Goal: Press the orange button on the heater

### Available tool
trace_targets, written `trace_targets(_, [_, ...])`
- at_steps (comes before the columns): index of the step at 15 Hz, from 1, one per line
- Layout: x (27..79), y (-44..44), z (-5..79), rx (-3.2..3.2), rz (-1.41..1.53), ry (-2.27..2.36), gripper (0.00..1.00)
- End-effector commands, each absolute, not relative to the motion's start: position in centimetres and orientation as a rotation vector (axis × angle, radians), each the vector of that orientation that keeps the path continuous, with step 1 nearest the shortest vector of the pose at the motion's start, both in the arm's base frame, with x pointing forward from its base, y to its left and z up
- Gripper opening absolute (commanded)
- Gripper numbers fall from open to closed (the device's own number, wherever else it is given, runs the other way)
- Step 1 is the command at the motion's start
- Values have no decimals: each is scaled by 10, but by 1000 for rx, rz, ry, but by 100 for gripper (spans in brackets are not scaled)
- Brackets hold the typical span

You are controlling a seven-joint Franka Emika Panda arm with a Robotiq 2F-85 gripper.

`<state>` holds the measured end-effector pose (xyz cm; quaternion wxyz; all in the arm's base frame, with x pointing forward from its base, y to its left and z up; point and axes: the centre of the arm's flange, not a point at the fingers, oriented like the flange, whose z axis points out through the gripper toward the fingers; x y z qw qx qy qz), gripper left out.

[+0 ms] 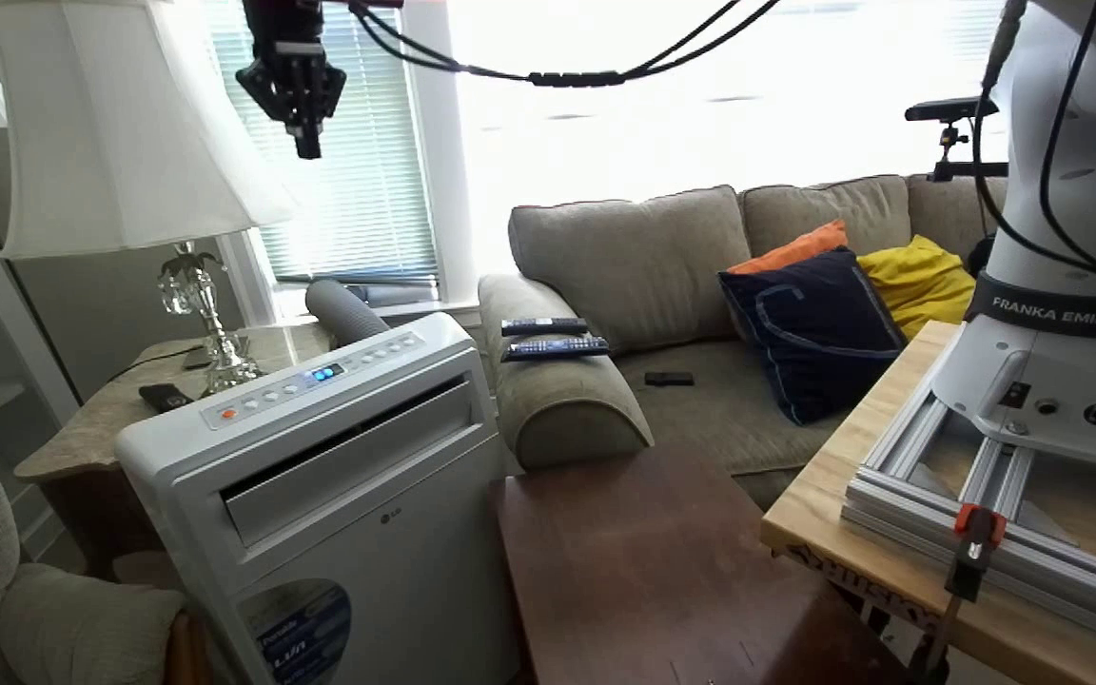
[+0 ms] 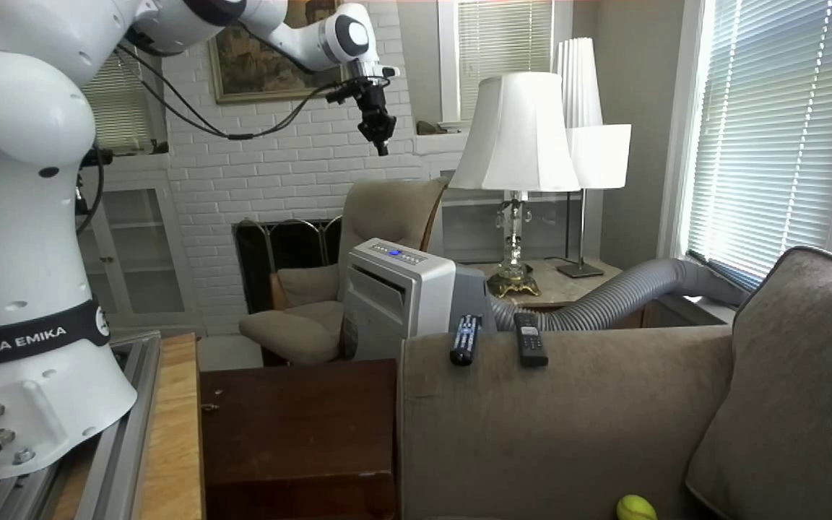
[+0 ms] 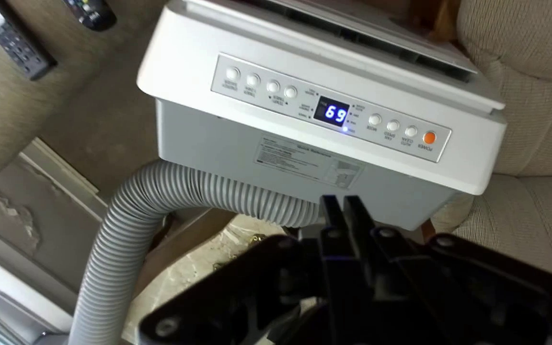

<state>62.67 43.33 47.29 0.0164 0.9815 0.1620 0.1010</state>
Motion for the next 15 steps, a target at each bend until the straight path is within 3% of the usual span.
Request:
trace_targets(1, [571, 371, 506, 3082, 163, 408, 40])
trace_targets(9, [518, 262, 556, 3109, 2, 229, 96])
trace_targets(15, [467, 175, 569, 3142, -90, 193, 100])
